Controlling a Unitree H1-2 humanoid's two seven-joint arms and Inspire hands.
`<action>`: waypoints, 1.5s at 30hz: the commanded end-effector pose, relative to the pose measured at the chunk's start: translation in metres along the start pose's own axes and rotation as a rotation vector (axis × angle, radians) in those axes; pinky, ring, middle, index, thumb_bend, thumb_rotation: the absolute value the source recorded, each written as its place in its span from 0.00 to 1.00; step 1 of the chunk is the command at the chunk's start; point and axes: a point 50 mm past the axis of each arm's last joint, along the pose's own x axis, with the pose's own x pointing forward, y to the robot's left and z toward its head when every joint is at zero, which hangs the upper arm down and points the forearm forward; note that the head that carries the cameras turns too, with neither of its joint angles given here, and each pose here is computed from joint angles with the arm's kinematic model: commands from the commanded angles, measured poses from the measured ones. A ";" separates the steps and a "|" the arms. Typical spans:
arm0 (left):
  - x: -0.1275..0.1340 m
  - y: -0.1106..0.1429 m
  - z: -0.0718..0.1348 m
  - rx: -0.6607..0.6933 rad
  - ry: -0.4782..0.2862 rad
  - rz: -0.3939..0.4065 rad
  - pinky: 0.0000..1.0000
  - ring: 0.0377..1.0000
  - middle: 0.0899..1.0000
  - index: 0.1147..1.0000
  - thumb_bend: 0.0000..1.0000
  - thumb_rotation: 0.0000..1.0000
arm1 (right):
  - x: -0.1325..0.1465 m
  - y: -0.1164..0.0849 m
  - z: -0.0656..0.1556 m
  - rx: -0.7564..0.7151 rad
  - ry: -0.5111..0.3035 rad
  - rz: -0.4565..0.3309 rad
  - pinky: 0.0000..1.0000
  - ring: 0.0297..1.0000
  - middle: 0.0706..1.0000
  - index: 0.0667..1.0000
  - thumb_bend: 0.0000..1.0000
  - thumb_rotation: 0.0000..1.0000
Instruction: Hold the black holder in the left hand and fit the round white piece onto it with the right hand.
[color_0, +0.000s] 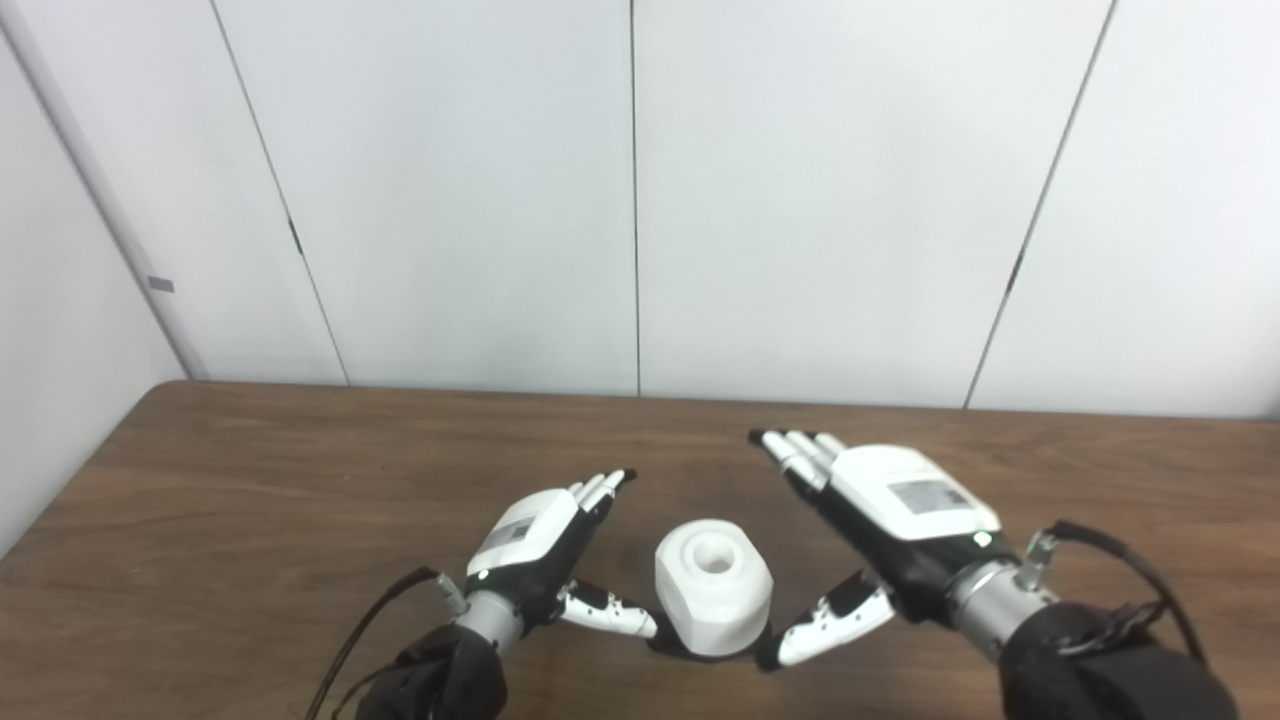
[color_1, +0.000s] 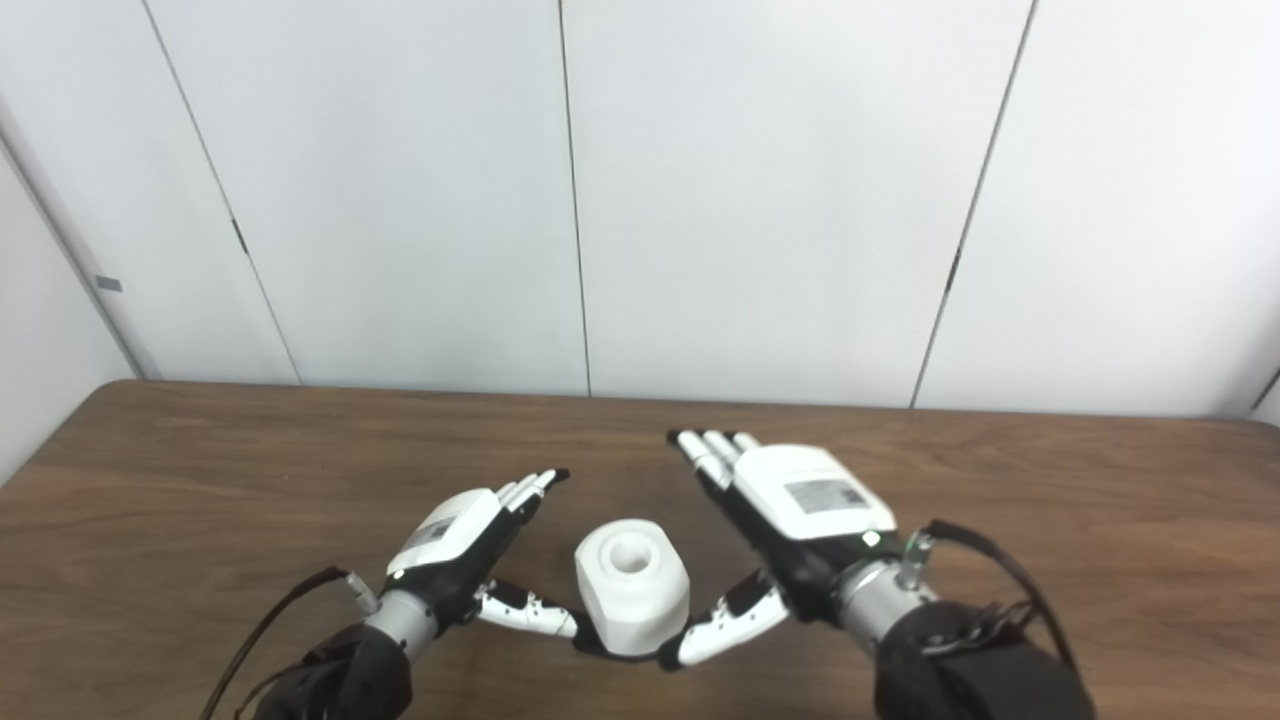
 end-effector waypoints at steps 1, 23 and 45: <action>-0.001 0.021 0.004 0.023 -0.040 0.064 1.00 1.00 1.00 1.00 1.00 0.36 | -0.005 -0.021 -0.001 -0.025 -0.016 -0.087 0.66 1.00 1.00 1.00 1.00 0.52; -0.030 0.051 -0.017 0.016 -0.051 0.094 0.99 1.00 1.00 1.00 1.00 0.42 | -0.026 -0.027 -0.054 0.034 0.114 -0.106 0.64 1.00 1.00 1.00 1.00 0.48; -0.083 0.031 -0.078 -0.526 -0.121 0.413 0.98 1.00 1.00 1.00 0.74 0.70 | -0.077 0.031 -0.116 0.471 0.256 -0.279 0.70 1.00 1.00 1.00 1.00 0.53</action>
